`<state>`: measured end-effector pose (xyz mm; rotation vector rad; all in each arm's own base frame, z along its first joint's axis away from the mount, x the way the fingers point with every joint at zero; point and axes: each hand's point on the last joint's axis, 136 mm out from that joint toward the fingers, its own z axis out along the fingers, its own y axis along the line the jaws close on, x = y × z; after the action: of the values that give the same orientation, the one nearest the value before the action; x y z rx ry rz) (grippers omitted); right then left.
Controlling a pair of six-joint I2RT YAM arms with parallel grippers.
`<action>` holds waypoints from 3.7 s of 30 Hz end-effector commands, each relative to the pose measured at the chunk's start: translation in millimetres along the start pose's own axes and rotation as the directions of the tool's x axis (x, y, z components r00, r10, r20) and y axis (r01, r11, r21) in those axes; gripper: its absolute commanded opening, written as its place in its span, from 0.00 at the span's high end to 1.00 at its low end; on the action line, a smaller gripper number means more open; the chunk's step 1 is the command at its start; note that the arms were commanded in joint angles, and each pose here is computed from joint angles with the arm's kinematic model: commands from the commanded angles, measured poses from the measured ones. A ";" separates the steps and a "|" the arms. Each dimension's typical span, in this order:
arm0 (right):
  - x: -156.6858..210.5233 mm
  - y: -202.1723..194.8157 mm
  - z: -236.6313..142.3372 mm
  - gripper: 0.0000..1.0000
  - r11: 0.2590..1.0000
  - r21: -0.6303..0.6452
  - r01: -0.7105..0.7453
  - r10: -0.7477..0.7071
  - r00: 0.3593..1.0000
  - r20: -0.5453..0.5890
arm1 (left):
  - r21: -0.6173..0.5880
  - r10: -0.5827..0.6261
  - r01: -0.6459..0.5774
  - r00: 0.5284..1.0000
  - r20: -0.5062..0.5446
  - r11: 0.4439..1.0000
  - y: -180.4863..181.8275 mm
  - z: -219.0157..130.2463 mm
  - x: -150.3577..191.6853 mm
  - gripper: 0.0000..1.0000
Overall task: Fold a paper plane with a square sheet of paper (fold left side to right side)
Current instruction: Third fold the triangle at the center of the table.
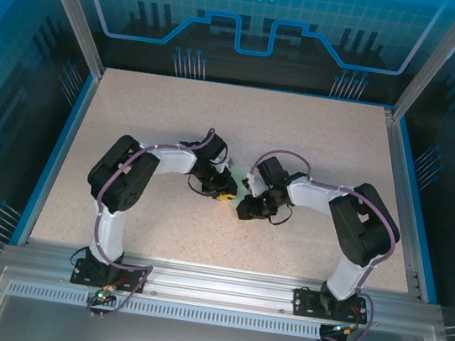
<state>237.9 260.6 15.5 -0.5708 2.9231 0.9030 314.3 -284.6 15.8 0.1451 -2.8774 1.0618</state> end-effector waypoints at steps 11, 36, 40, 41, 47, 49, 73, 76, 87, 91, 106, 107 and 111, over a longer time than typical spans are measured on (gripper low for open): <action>31.0 -32.0 3.4 0.78 0.987 0.024 -0.160 0.161 0.984 -0.075 | -0.075 0.016 -0.015 1.000 0.010 0.997 10.4 5.1 -6.5 0.75; 52.0 -59.4 19.0 0.98 0.953 0.040 -0.301 0.304 0.944 -0.127 | 0.004 0.136 -0.136 0.991 -0.006 0.991 -43.5 11.0 30.1 0.76; 51.7 -60.5 19.1 1.00 0.951 0.045 -0.306 0.309 0.943 -0.127 | 0.006 0.136 -0.136 0.991 -0.020 0.991 -42.9 18.7 29.8 0.77; 51.7 -60.6 19.4 1.00 0.950 0.046 -0.308 0.311 0.942 -0.127 | 0.005 0.134 -0.134 0.991 -0.026 0.991 -41.8 20.9 30.2 0.77; 52.1 -61.9 20.3 1.00 0.948 0.051 -0.313 0.317 0.939 -0.130 | -0.006 0.127 -0.128 0.991 -0.035 0.992 -35.9 29.3 30.0 0.77; 53.1 -62.6 19.9 1.00 0.948 0.058 -0.312 0.317 0.939 -0.133 | -0.030 0.124 -0.125 0.992 -0.029 0.992 -30.0 31.9 27.1 0.77; 61.7 -70.4 16.5 1.00 0.941 0.112 -0.321 0.335 0.931 -0.146 | -0.268 0.077 -0.051 0.993 0.087 0.962 67.2 -14.8 -31.1 0.80; 61.3 -69.7 15.7 1.00 0.941 0.112 -0.320 0.334 0.931 -0.145 | -0.264 0.070 -0.039 0.991 0.110 0.964 70.8 -24.8 -43.0 0.79; 52.0 -67.6 4.6 1.00 0.944 0.093 -0.316 0.326 0.938 -0.122 | -0.152 0.156 -0.125 0.965 0.213 0.980 17.3 -79.1 -40.4 0.74; 49.4 -67.9 3.8 1.00 0.945 0.092 -0.315 0.325 0.938 -0.119 | -0.082 0.214 -0.202 0.956 0.198 0.976 -12.3 -78.1 -13.1 0.73; 44.8 -67.3 3.8 1.00 0.939 0.088 -0.334 0.342 0.934 -0.104 | -0.041 0.268 -0.267 0.963 0.024 0.963 -34.5 11.3 11.0 0.74; 44.9 -67.3 3.6 1.00 0.938 0.088 -0.335 0.343 0.934 -0.104 | -0.060 0.265 -0.263 0.964 0.019 0.963 -29.4 15.2 9.6 0.74; 48.8 -66.4 0.4 1.00 0.936 0.095 -0.339 0.348 0.931 -0.107 | -0.147 0.235 -0.232 0.972 0.004 0.962 -6.1 24.8 4.5 0.75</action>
<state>241.4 239.0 6.8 -0.2659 2.9978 1.1105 304.5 -312.8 17.7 -0.2119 -2.9962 0.9950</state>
